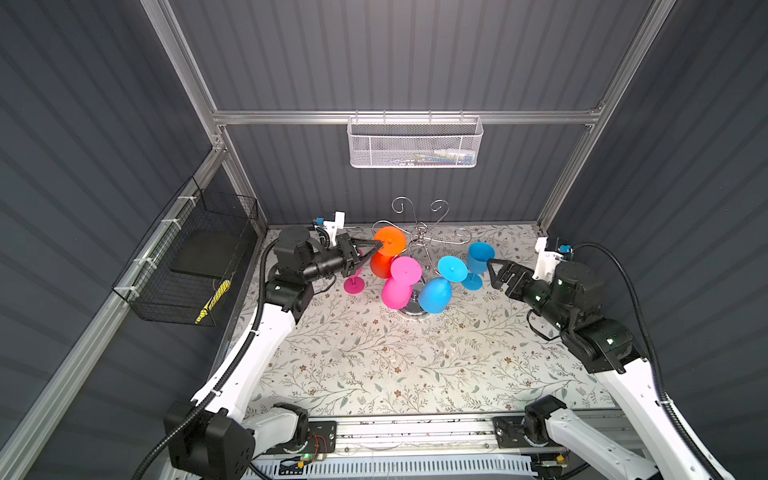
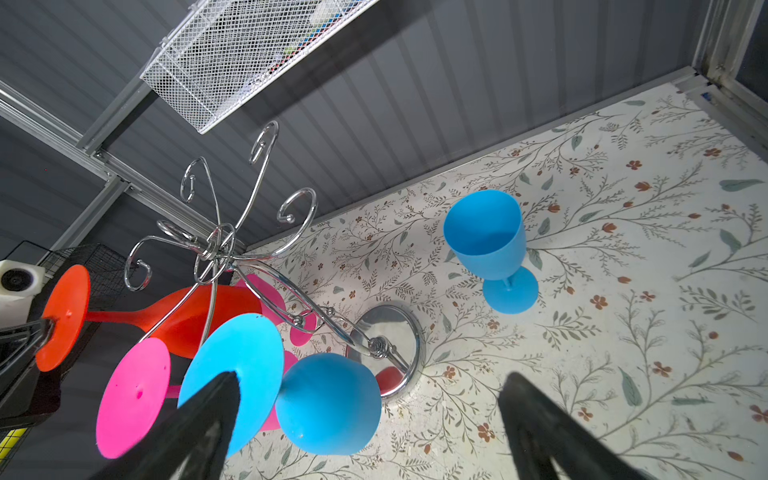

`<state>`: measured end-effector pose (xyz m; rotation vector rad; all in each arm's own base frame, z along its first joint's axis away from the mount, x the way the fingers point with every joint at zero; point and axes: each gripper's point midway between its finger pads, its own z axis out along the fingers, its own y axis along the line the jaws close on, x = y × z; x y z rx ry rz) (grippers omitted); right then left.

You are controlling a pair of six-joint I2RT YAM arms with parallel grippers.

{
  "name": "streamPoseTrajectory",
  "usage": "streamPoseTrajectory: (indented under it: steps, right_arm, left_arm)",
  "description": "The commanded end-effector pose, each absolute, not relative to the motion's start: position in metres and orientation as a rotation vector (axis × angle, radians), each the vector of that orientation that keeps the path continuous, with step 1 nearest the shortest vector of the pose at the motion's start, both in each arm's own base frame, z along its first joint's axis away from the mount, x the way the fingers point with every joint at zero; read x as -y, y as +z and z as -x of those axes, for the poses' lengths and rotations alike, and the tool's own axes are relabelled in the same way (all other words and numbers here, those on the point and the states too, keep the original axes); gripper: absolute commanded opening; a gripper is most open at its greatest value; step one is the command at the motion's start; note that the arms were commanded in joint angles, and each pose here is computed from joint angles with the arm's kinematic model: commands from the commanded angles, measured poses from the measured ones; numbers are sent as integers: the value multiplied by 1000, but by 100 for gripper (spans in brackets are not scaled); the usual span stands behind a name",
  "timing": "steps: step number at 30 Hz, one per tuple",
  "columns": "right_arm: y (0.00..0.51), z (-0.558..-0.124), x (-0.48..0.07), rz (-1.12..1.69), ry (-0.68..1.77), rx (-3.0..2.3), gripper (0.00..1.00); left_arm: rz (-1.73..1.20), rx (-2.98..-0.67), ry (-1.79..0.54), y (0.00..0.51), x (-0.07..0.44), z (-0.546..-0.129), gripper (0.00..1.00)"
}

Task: Take the wine glass off the wine glass rack
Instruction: 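Work the orange glass up off its hook with the left gripper, then lift the orange glass clear of the rack with the left gripper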

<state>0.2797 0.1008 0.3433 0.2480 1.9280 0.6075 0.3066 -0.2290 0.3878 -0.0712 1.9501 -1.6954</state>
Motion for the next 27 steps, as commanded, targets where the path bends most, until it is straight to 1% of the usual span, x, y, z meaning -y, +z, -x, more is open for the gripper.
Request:
streamPoseTrajectory:
  steps: [1,6,11,20,23,27]
  right_arm:
    - [342,-276,-100,-242,612,-1933,99]
    - [343,-274,-98,-235,602,-1928,99]
    - [344,-273,-99,-229,604,-1927,99]
    - [345,-270,-97,-231,600,-1921,99]
    - [347,-267,-94,-242,604,-1906,99]
    - [346,-263,-91,-254,599,-1902,99]
  left_arm:
    - [93,-1935,-1623,386,220,-297,0]
    - [158,-1931,-1563,381,208,-289,0]
    - [204,-1931,-1443,381,192,-285,0]
    - [221,-1901,-1094,393,152,-283,0]
    - [184,-1890,-982,401,141,-281,0]
    - [88,-1838,-832,425,129,-278,0]
